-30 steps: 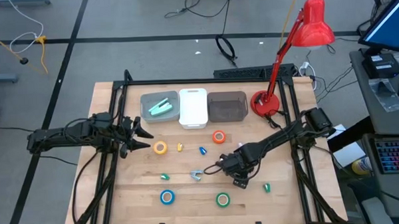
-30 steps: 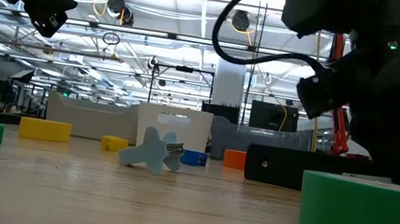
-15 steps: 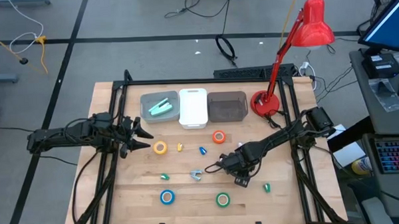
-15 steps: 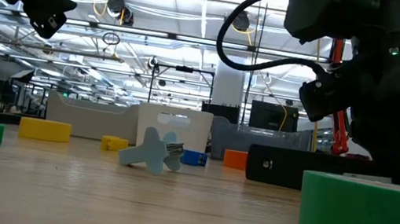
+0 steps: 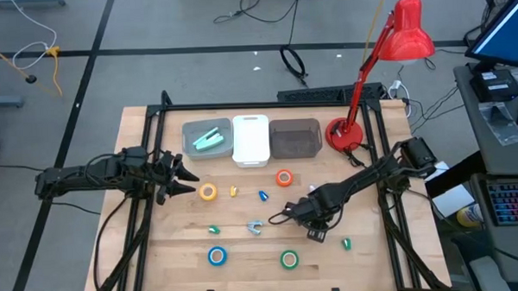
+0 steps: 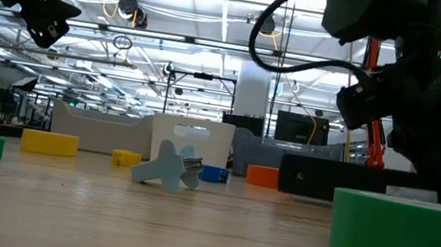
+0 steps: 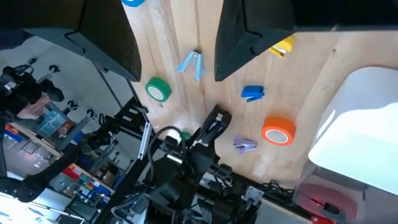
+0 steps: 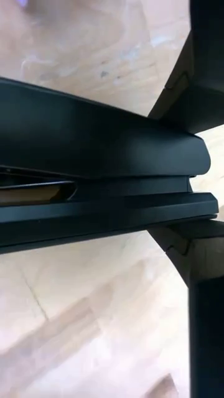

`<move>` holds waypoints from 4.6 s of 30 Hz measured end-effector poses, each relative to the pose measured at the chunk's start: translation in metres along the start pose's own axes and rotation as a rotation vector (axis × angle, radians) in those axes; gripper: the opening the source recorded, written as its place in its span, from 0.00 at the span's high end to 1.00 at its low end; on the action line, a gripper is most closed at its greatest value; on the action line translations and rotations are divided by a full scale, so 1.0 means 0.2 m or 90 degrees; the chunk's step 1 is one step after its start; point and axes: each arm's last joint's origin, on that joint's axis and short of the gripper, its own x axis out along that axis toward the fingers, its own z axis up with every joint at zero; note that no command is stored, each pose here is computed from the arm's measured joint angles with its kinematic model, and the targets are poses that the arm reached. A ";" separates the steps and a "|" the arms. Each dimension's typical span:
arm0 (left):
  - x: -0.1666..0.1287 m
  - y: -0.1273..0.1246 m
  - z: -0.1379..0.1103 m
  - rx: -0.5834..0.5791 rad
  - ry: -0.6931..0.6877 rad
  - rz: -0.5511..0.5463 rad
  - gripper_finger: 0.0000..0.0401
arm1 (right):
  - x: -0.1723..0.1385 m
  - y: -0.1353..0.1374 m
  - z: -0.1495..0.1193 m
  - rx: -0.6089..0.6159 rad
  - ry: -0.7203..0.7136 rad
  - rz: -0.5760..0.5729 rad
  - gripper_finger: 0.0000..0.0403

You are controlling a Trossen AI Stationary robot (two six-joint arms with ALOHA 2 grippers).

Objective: Pick and place Stapler, Stapler remover, tape
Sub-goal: Put the black stapler into the gray bin

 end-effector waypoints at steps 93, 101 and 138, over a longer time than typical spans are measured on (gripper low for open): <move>0.24 0.09 0.17 0.052 -0.227 0.200 0.48 | -0.94 -0.29 0.98 -0.178 -0.749 0.183 0.59; 0.24 0.08 0.18 0.066 -0.231 0.195 0.48 | -0.85 -0.29 1.02 -0.169 -0.718 0.181 0.59; 0.33 0.12 0.18 0.090 -0.248 0.212 0.48 | -0.81 -0.23 1.05 -0.208 -0.701 0.294 0.59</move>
